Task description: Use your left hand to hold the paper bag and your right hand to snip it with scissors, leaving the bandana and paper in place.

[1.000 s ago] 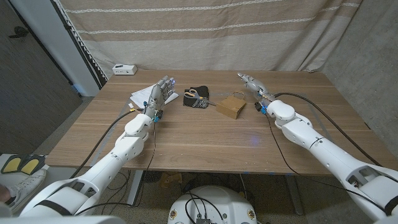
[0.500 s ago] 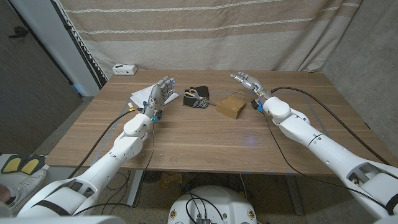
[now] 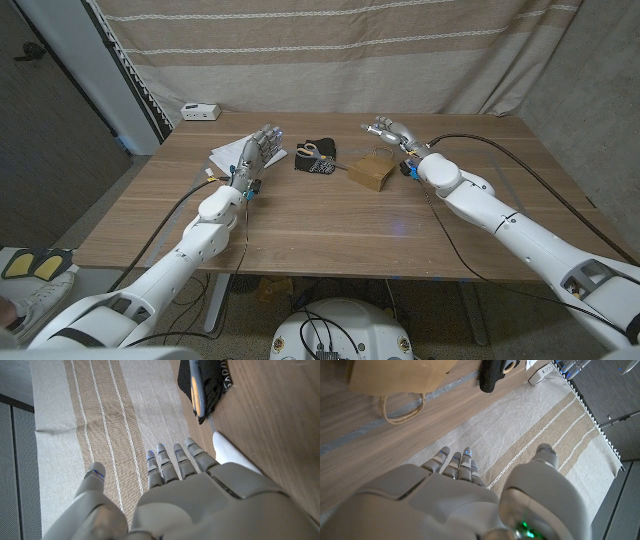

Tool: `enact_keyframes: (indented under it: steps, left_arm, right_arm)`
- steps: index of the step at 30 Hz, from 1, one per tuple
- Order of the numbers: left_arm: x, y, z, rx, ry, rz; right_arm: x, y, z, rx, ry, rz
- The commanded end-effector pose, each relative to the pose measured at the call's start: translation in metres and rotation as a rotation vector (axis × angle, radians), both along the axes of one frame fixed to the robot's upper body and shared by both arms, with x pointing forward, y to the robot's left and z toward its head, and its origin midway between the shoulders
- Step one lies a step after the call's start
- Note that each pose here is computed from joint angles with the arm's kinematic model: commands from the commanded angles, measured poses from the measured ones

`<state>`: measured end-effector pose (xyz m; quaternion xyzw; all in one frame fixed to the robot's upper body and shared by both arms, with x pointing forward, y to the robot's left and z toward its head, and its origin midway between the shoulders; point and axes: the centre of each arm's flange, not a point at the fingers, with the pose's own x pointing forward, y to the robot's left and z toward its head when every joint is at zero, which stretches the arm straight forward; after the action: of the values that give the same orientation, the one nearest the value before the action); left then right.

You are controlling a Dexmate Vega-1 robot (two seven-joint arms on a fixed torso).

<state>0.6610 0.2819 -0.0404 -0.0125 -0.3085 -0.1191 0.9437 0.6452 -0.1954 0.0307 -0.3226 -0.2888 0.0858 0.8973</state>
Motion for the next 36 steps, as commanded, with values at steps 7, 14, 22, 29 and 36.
enact_keyframes:
  steps: [7,14,22,29,36]
  left_arm:
    - [-0.009,0.003,-0.007,-0.02,-0.01,0.038]
    - [-0.009,0.001,-0.011,-0.033,-0.008,0.035]
    - [-0.01,0.002,-0.016,-0.047,-0.001,0.042]
    - [-0.01,0.004,-0.024,-0.065,0.007,0.055]
    - [-0.012,0.007,-0.032,-0.09,0.01,0.067]
  right_arm:
    - [-0.006,0.023,0.01,-0.094,-0.013,-0.012]
    - [-0.006,0.032,0.016,-0.142,0.016,0.003]
    - [-0.007,0.039,0.02,-0.203,0.022,0.002]
    - [-0.01,0.049,0.024,-0.266,0.011,-0.009]
    - [-0.015,0.058,0.027,-0.287,0.0,-0.014]
